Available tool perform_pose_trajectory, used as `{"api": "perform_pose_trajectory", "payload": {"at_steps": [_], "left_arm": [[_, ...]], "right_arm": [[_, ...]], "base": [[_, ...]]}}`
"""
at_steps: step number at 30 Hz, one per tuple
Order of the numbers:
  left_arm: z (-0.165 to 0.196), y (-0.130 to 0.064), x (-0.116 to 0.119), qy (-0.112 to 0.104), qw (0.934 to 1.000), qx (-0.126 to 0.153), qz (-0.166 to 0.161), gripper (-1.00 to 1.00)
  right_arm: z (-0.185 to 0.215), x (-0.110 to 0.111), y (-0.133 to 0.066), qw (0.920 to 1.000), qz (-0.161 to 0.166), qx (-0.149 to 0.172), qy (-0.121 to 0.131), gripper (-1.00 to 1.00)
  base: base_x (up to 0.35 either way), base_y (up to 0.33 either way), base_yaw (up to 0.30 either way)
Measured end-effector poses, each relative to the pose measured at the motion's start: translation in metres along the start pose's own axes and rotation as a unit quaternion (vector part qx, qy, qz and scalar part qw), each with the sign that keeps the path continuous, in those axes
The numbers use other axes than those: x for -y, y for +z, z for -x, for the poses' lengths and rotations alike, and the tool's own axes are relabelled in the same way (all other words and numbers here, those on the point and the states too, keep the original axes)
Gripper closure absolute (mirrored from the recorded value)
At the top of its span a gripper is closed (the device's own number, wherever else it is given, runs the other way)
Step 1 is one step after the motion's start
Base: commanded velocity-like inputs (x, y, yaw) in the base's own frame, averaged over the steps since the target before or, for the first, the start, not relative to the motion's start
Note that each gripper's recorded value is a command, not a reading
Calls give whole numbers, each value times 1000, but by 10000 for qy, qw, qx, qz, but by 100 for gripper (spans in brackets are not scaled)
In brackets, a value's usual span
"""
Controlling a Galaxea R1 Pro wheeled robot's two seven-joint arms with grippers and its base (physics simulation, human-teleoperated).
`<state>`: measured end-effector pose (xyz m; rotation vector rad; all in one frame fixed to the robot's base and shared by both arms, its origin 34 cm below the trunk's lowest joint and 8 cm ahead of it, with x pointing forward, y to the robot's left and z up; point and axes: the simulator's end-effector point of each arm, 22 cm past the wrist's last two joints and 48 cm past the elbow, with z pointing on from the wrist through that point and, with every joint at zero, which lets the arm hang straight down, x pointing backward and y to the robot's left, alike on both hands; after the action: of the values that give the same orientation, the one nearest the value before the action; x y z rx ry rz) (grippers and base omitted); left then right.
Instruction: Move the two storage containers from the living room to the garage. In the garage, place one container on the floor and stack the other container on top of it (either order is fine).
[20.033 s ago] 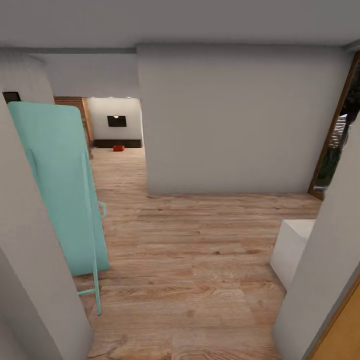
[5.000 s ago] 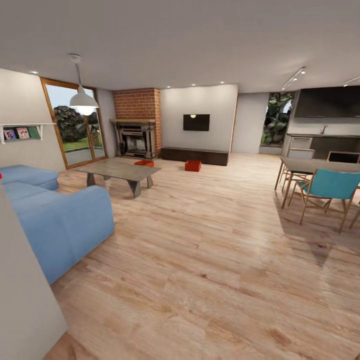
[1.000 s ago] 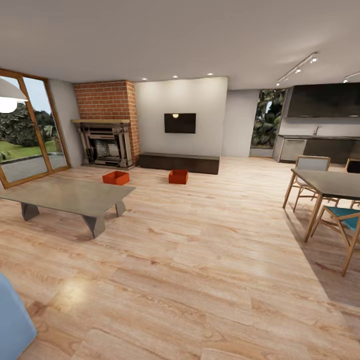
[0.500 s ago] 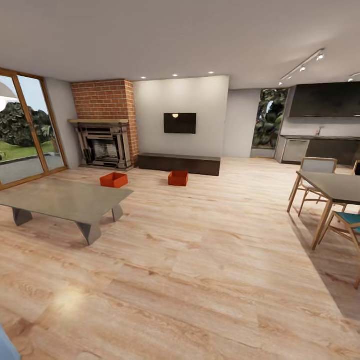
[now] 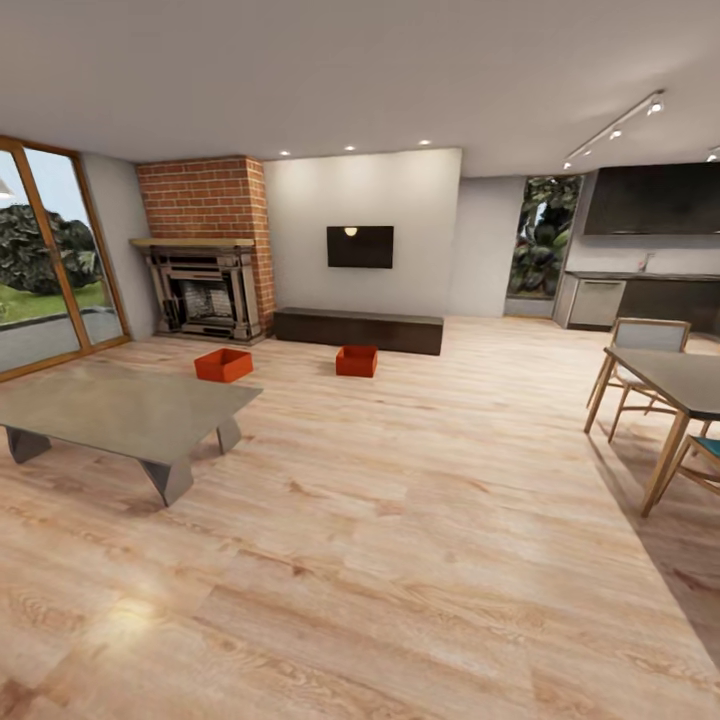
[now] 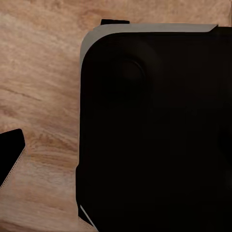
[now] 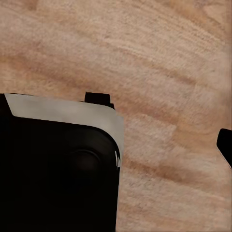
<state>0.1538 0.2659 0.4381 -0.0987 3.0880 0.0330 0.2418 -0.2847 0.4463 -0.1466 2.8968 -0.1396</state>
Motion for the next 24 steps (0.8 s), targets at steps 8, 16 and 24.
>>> {"api": "perform_pose_trajectory", "payload": {"at_steps": [8,16,24], "left_arm": [[0,0,0,0,10000,7,-3,-100],[0,0,1,0,10000,-1,-5,-100],[-3,0,0,-1,10000,-76,-2,-100]], "right_arm": [[0,-3,0,10000,15,-3,3,-100],[0,-4,0,10000,25,-4,-10,-100],[0,-6,0,10000,38,-10,-17,-100]], "base": [[322,0,0],[322,0,0],[322,0,0]]}}
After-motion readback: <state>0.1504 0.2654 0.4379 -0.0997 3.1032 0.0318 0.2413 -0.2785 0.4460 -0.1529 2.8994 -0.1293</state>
